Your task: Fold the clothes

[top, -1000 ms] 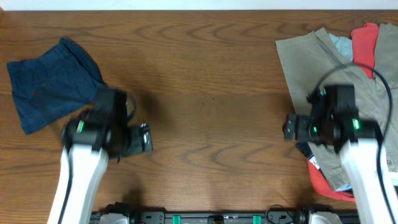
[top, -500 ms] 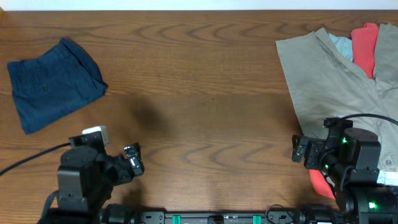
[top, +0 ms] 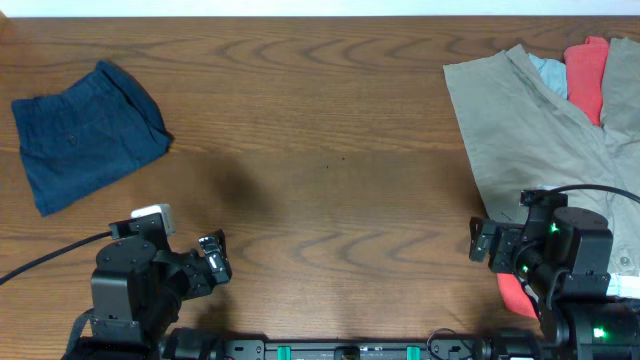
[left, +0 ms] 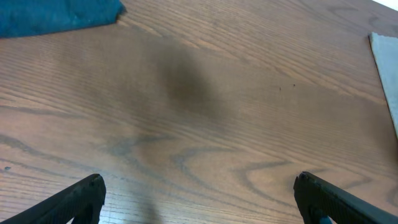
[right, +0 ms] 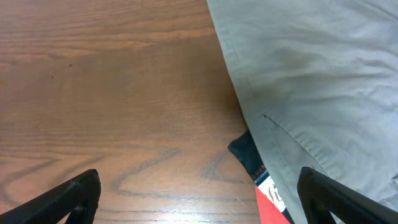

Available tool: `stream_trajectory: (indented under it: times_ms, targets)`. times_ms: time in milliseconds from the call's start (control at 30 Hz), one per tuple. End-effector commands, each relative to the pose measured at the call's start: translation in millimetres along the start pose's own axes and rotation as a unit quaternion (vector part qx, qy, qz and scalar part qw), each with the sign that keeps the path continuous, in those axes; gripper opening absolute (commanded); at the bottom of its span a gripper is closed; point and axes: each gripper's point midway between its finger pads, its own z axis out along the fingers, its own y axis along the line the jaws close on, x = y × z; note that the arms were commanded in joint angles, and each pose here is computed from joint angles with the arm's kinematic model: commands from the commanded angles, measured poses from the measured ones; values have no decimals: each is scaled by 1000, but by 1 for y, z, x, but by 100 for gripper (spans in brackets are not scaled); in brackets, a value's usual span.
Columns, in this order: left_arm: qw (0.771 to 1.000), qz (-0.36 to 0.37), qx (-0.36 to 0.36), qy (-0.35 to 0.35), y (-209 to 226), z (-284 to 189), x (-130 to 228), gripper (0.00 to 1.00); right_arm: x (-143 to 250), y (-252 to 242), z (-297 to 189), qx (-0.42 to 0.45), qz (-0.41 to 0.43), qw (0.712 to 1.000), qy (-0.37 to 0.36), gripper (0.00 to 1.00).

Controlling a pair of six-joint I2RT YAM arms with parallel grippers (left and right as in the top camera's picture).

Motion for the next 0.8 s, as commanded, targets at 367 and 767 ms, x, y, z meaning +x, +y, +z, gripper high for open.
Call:
stream_trajectory:
  times_ms: [367,767]
  targets:
    - [1000,-4,-1,2,1,1,2,98,-12,-7,-1,21,-8,998,-50,99]
    - [1000,-4,-1,2,1,1,2,98,-5,-14,0,13,-9,978,-207,99]
